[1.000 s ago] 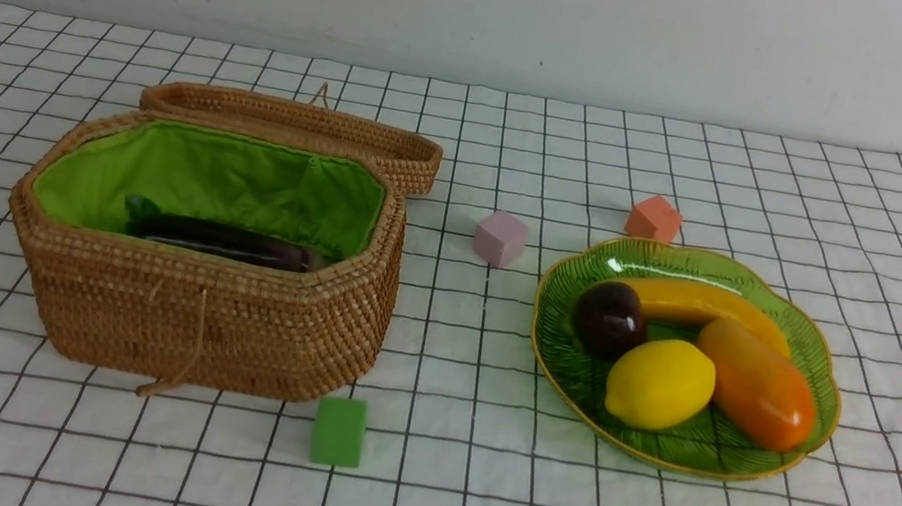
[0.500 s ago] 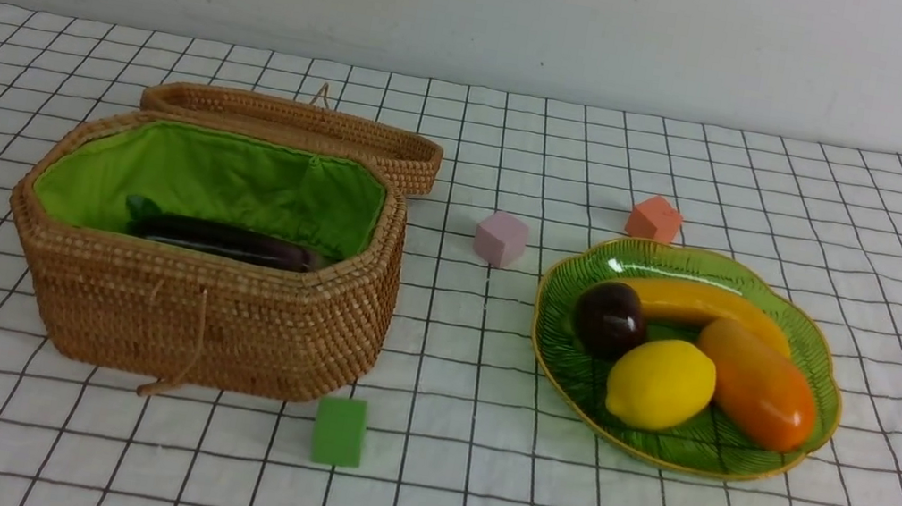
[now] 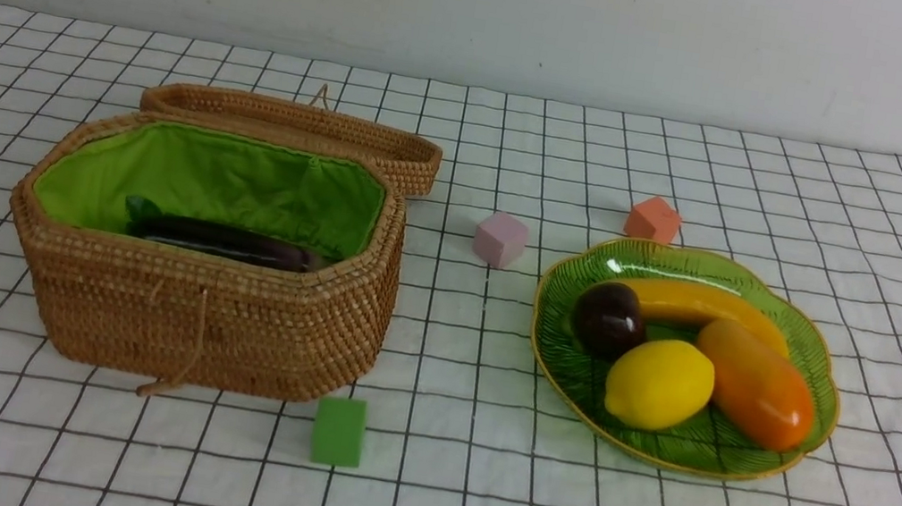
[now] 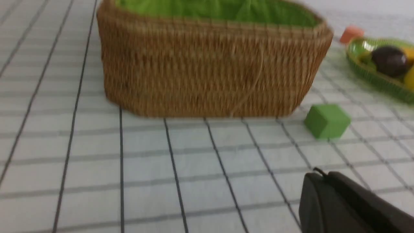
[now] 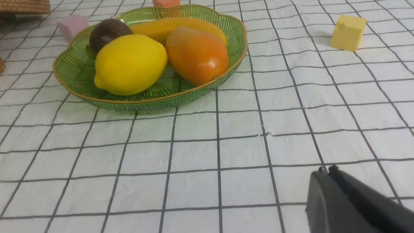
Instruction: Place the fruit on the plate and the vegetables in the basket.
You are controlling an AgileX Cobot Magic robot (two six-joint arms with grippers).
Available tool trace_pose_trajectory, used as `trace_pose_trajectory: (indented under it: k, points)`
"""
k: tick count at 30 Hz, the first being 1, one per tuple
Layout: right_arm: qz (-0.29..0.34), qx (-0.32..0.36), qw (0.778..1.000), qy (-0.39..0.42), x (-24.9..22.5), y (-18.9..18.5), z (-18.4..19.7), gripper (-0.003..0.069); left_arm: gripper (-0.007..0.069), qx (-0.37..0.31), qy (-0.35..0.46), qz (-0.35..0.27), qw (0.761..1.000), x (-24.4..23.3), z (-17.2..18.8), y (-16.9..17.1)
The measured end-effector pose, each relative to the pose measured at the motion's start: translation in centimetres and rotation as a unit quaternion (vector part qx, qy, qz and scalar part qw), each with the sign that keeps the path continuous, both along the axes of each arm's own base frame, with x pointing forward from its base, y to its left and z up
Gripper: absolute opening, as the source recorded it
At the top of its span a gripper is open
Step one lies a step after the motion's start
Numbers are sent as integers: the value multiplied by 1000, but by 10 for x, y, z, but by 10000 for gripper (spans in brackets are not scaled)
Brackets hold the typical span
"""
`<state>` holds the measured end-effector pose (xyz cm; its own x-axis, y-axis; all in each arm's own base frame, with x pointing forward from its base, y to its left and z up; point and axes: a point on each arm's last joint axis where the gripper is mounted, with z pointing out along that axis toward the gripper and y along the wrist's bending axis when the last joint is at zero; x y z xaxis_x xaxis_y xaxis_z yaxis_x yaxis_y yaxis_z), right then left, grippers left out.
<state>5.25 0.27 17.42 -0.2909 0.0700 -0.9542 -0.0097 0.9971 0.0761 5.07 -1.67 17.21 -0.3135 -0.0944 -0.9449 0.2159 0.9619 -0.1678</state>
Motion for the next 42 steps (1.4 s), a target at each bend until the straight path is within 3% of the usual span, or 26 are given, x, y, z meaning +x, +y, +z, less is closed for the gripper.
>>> trace_pose_trajectory:
  k: [7,42]
  points:
    - [0,0,1000,0,0,0,0,10,-13,-38,22,5,999,-1,-2,-1]
    - [0,0,1000,0,0,0,0,36,-5,-42,22,6,999,-1,-2,-1]
